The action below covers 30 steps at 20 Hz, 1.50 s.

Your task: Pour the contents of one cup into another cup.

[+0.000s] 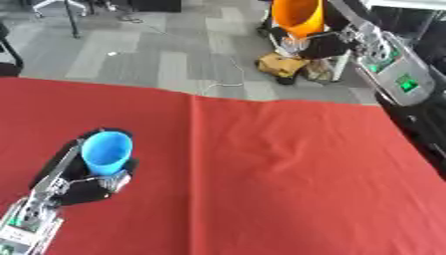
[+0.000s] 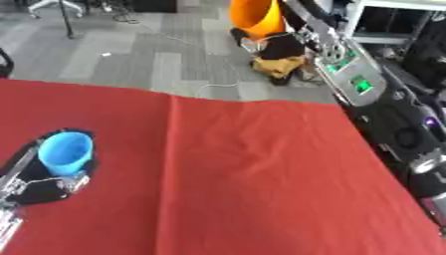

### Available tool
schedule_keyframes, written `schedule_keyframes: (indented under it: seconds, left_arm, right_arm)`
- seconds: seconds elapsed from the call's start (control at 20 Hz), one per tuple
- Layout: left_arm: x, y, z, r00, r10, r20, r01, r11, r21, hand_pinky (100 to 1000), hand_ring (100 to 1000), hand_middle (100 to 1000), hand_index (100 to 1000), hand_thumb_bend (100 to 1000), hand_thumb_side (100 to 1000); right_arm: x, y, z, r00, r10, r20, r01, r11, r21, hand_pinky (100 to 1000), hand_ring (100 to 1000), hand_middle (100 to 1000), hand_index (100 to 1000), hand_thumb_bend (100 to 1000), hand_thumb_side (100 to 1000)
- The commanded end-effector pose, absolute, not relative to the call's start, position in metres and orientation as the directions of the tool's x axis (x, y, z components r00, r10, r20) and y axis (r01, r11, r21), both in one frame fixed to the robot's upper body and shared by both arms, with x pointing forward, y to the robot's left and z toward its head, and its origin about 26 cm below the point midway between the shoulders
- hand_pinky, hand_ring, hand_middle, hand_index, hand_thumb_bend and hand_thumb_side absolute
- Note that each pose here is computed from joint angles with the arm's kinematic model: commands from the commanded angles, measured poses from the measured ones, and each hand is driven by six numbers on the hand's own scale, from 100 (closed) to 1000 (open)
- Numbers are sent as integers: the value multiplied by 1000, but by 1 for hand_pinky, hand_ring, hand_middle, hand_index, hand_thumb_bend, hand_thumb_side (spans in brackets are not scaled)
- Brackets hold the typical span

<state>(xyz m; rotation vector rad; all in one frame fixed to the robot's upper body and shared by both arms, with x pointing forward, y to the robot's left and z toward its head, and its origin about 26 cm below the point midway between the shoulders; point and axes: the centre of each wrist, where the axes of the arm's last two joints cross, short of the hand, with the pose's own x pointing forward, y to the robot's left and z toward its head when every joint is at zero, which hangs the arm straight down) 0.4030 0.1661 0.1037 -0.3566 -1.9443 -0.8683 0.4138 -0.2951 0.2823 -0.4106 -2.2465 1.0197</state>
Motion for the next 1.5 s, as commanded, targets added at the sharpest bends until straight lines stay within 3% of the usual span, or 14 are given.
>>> schedule_keyframes:
  seconds: [0.05, 0.1, 0.15, 0.9, 1.5]
  left_arm:
    - [407, 160, 111, -544, -106, 832, 566, 686, 458, 477, 535, 546, 716, 216, 100]
    - [407, 159, 111, -546, -108, 831, 568, 682, 462, 477, 535, 546, 716, 217, 100]
    - [408, 158, 110, -548, -110, 829, 569, 678, 466, 477, 535, 546, 716, 217, 100]
    - [408, 129, 115, -617, -81, 782, 610, 578, 541, 485, 536, 542, 715, 241, 100]
    - [409, 121, 115, -598, -46, 800, 645, 564, 515, 483, 533, 538, 712, 228, 100]
  right_arm:
    - [408, -268, 302, -818, 439, 371, -9, 635, -773, 533, 373, 419, 657, 220, 100]
    - [407, -259, 303, -831, 412, 374, -35, 633, -774, 532, 372, 417, 656, 272, 100]
    - [408, -251, 303, -839, 393, 377, -55, 628, -776, 532, 372, 418, 656, 220, 100]
    - [435, -184, 260, -820, 305, 484, -246, 576, -780, 516, 359, 406, 653, 228, 100]
    - [441, -166, 236, -837, 335, 433, -220, 519, -826, 522, 368, 411, 652, 235, 100]
